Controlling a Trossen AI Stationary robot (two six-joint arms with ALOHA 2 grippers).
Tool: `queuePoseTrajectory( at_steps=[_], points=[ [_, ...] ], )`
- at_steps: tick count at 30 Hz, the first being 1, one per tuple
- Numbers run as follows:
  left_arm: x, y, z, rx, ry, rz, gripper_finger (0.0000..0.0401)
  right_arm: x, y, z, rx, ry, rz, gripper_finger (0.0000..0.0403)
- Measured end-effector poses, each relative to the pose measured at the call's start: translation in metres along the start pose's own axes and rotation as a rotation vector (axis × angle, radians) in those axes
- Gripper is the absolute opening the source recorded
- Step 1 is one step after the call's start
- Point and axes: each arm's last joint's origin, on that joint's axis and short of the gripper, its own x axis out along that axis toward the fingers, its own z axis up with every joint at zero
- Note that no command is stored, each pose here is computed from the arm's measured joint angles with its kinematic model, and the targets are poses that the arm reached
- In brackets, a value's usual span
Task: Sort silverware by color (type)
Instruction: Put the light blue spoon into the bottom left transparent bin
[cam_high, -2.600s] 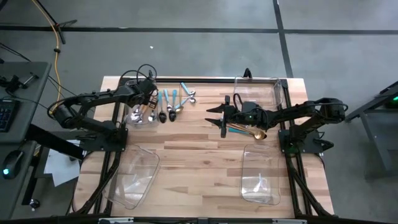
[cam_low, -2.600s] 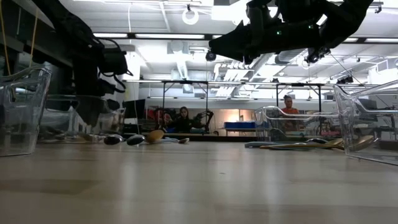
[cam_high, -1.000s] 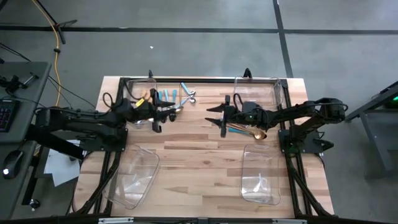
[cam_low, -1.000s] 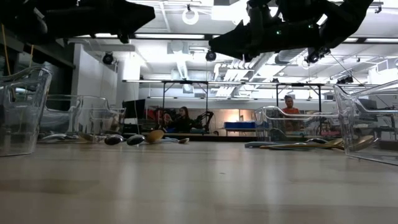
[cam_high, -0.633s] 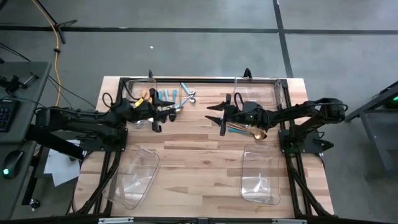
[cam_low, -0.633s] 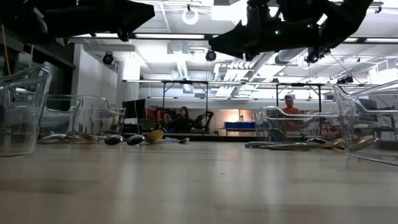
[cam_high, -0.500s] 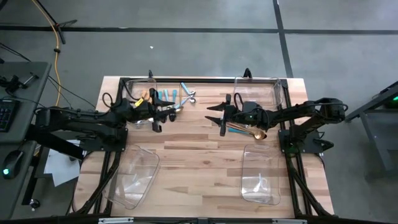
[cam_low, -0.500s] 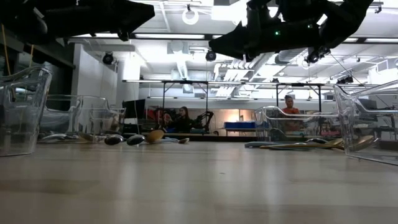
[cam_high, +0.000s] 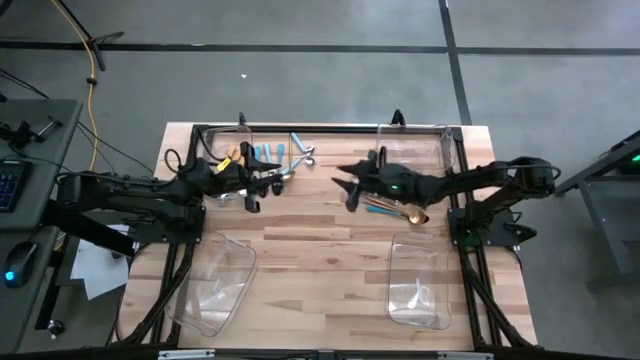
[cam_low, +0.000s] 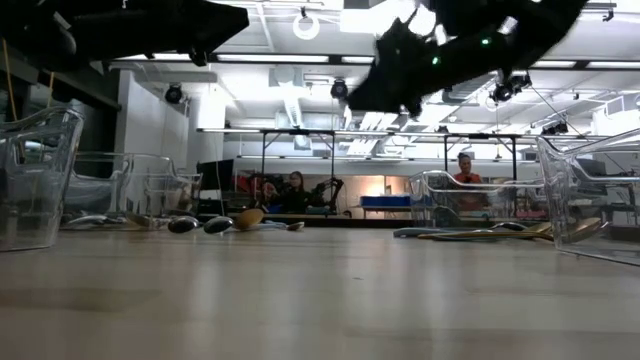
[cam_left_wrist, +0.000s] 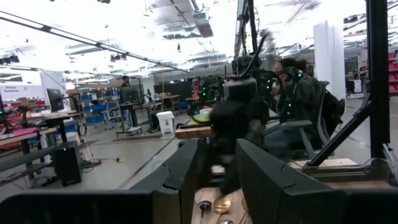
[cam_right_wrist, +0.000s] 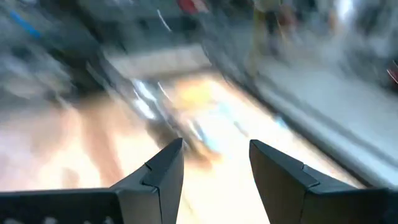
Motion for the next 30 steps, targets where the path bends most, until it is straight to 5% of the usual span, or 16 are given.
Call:
queuePoseTrajectory(
  at_steps=[5, 15, 30],
  points=[
    [0.0, 0.0, 0.0, 0.0, 0.0, 0.0, 0.0102, 0.013, 0.0, 0.0, -0.133, 0.433, -0.078, 0.0168],
    [0.0, 0.0, 0.0, -0.009, 0.007, -0.001, 0.0102, 0.026, -0.002, -0.014, -0.275, 0.87, 0.061, 0.0168],
    [0.0, 0.0, 0.0, -0.009, 0.004, 0.002, 0.0102, 0.037, -0.052, -0.042, -0.278, 0.987, 0.138, 0.0168]
  ],
)
